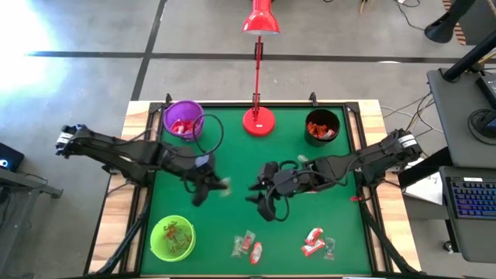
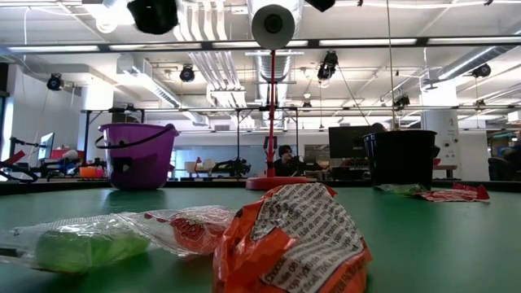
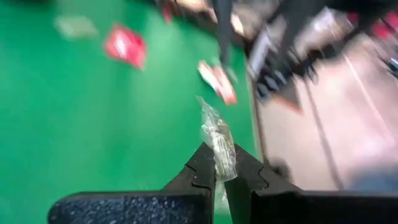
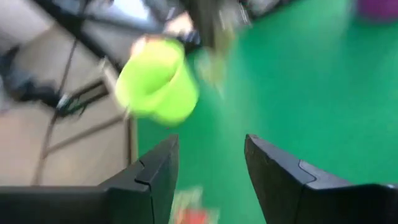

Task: Sort candy
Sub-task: Put the green gummy into the light green bucket, then put the red candy into the violet bucket

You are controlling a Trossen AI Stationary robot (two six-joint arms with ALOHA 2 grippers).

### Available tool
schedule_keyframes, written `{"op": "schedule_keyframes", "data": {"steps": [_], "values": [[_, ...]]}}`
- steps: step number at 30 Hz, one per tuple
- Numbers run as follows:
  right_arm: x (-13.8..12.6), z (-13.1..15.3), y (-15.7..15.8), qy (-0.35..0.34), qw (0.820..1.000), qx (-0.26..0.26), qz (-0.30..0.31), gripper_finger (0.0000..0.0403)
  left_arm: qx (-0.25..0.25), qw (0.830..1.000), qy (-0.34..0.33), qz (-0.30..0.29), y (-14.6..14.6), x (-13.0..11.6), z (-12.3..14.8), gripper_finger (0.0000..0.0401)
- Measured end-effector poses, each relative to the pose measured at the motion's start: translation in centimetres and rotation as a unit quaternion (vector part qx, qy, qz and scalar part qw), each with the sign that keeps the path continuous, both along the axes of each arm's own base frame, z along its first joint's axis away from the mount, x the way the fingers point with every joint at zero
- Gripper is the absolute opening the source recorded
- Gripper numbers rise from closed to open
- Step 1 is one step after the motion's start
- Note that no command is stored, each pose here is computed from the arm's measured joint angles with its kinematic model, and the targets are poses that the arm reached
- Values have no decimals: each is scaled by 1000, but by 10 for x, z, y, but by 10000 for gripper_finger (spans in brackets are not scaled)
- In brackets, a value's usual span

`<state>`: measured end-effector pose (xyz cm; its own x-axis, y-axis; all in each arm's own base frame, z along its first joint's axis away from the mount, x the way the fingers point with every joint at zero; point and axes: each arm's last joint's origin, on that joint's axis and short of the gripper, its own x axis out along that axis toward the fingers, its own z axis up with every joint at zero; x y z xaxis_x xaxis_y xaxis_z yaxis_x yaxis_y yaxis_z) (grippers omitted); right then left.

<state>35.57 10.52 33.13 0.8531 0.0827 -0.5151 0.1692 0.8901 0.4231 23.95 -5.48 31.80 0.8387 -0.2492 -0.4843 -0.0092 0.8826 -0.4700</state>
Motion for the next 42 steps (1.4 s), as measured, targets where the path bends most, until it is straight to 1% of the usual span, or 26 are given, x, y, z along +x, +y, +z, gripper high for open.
{"op": "schedule_keyframes", "data": {"steps": [2, 5, 7, 10, 13, 18, 20, 21, 24, 28, 35, 37, 38, 40, 42], "values": [[-3, -3, 2, 27, 999, 23, 29, 176, -30, 998, 38, -30, -3, -12, 0, 0], [-6, -8, 2, 60, 997, 29, 33, 173, -69, 990, 104, -62, -9, -29, -3, 0], [-9, -11, 1, 81, 996, 34, 20, 170, -102, 980, 152, -83, -16, -38, -6, 0], [-11, -14, 0, 99, 994, 34, 15, 165, -140, 959, 213, -121, -29, -50, -10, 0], [-11, -14, 0, 99, 994, 34, 15, 160, -154, 943, 255, -149, -41, -58, -13, 0], [-11, -14, 0, 102, 994, 32, 15, 154, -175, 916, 323, -162, -58, -69, -19, 0], [-12, -15, 0, 106, 994, 31, 15, 153, -180, 903, 348, -176, -64, -72, -21, 0], [-12, -15, 0, 110, 993, 30, 15, 153, -181, 899, 354, -185, -67, -73, -21, 0], [-13, -16, -1, 117, 993, 28, 14, 153, -174, 893, 366, -195, -73, -76, -24, 6], [-14, -17, -1, 120, 992, 28, 13, 149, -170, 891, 375, -192, -74, -75, -26, 30], [-15, -18, -1, 126, 992, 26, 13, 148, -164, 895, 371, -185, -74, -74, -27, 95], [-17, -19, -2, 140, 990, 22, 11, 148, -150, 905, 361, -168, -73, -73, -28, 110], [-19, -21, -3, 154, 988, 17, 10, 148, -137, 914, 350, -156, -72, -73, -28, 117], [-24, -26, -5, 186, 982, -1, -6, 148, -98, 934, 320, -122, -70, -70, -29, 125], [-33, -31, -9, 232, 972, -26, -37, 148, -49, 955, 283, -77, -66, -67, -30, 130]]}}
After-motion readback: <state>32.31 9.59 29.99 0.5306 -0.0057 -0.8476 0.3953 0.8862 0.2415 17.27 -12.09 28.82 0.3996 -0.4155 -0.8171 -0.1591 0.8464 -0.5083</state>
